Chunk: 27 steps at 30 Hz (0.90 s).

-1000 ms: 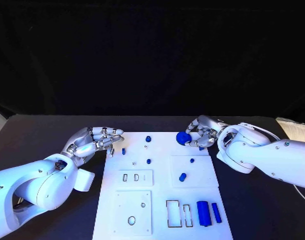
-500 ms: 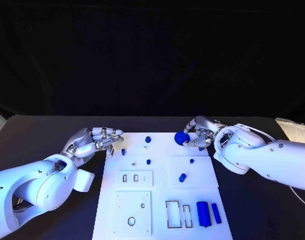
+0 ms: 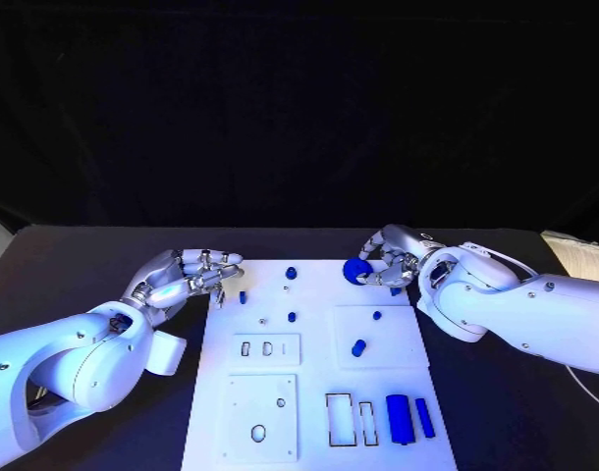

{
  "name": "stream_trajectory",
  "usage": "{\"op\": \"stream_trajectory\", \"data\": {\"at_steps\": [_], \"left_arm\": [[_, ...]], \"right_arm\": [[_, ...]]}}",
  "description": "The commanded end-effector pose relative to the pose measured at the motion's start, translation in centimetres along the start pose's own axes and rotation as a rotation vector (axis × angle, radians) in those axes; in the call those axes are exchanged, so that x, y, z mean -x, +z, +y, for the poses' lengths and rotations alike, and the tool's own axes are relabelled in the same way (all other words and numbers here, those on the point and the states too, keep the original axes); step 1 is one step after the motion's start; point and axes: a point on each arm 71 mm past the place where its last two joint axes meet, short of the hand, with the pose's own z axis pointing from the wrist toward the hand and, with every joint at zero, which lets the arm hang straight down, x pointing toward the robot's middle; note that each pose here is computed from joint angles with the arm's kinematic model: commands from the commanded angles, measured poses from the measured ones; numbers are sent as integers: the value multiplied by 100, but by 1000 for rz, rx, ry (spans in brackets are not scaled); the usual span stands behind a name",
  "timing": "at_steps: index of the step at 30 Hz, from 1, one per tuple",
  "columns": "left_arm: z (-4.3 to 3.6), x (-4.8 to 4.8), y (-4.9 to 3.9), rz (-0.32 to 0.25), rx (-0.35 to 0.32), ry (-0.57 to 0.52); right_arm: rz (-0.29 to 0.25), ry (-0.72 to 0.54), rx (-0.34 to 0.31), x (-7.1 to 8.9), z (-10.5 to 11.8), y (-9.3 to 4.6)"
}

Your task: Assemble the parts on the task board

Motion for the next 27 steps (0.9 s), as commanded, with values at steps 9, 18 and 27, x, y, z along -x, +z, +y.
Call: {"op": "stream_trajectory", "data": {"at_steps": [9, 18, 27], "left_arm": [[-8, -22, 10, 14, -4, -6], [-5, -30, 20, 15, -4, -7], [-5, -26, 19, 14, -4, -7]], "right_arm": [[-19, -16, -2, -5, 37, 13], [-8, -37, 14, -28, 76, 30], [14, -58, 16, -85, 97, 39]]}}
